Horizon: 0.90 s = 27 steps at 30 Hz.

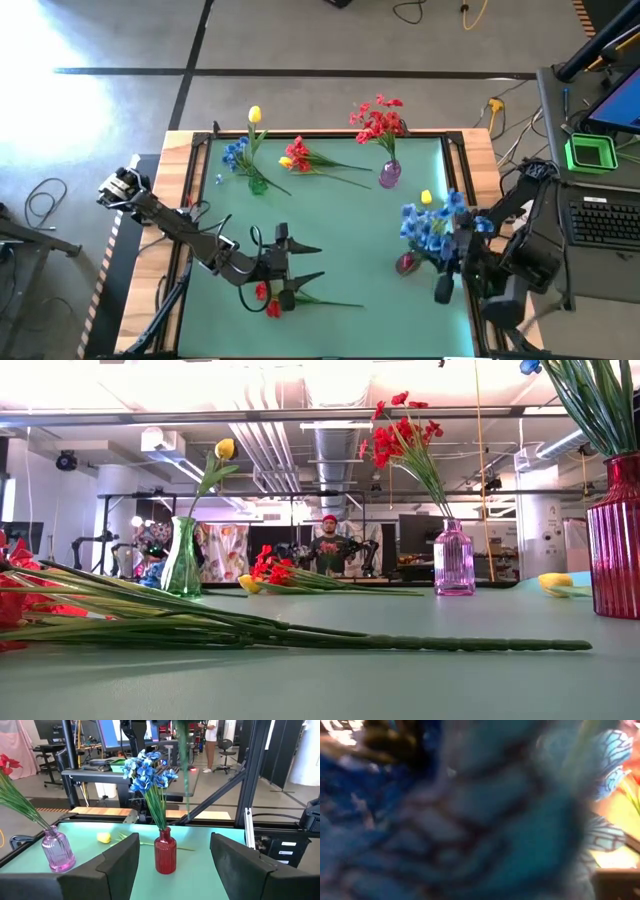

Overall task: Sort flowers into vase by color
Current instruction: Put the bottom blue flower into the red vase

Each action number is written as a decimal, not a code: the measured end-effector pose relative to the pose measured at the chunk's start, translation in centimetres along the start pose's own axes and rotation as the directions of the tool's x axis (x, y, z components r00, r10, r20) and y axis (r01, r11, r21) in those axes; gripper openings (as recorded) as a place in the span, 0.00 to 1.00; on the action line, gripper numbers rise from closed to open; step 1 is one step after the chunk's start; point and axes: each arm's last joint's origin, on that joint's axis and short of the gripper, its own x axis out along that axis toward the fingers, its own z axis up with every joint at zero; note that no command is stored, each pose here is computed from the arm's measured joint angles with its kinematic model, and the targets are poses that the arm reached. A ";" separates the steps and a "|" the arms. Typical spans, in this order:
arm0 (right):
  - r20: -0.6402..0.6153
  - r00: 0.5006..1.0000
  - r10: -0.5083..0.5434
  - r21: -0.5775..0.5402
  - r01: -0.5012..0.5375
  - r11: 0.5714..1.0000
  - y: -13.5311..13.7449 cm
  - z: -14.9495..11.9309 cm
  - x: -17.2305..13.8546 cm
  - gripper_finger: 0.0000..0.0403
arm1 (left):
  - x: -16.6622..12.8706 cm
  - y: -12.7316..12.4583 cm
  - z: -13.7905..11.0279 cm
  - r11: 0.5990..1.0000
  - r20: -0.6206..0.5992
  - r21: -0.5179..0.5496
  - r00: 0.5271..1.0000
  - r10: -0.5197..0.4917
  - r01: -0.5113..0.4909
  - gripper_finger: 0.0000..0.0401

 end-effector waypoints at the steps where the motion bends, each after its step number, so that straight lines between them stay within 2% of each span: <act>1: -0.005 1.000 -0.013 0.009 0.014 1.000 -0.2 -0.4 0.0 0.04 | 0.0 0.0 0.0 1.000 0.000 0.000 1.000 0.000 0.000 0.57; 5: -0.005 1.000 -0.024 0.018 0.024 1.000 -0.4 -1.5 -0.2 0.04 | -0.1 0.1 0.1 1.000 0.005 0.003 1.000 0.013 -0.013 0.57; 12: -0.026 0.999 0.027 0.051 -0.026 0.998 -0.4 -2.0 -1.3 0.04 | -0.6 0.7 1.0 0.996 0.028 0.005 0.996 0.086 -0.086 0.57; 15: -0.081 0.996 0.047 0.029 -0.044 0.999 -0.7 -2.2 -1.8 0.04 | -0.9 0.9 1.4 0.996 0.038 0.010 0.996 0.086 -0.086 0.57; 19: -0.090 0.996 0.023 -0.001 -0.023 1.000 -1.7 -2.6 -2.5 0.04 | -1.0 0.9 1.6 0.996 0.042 0.019 0.995 0.086 -0.087 0.57; 23: -0.010 1.000 0.012 0.013 -0.012 1.000 -2.2 -2.9 -2.8 0.04 | -0.9 0.9 1.6 0.996 0.041 0.020 0.995 0.086 -0.087 0.57; 27: 0.032 0.999 0.006 -0.022 -0.005 1.000 -2.2 -3.5 -2.7 0.04 | -0.9 0.9 1.5 0.996 0.035 0.026 0.996 0.086 -0.087 0.57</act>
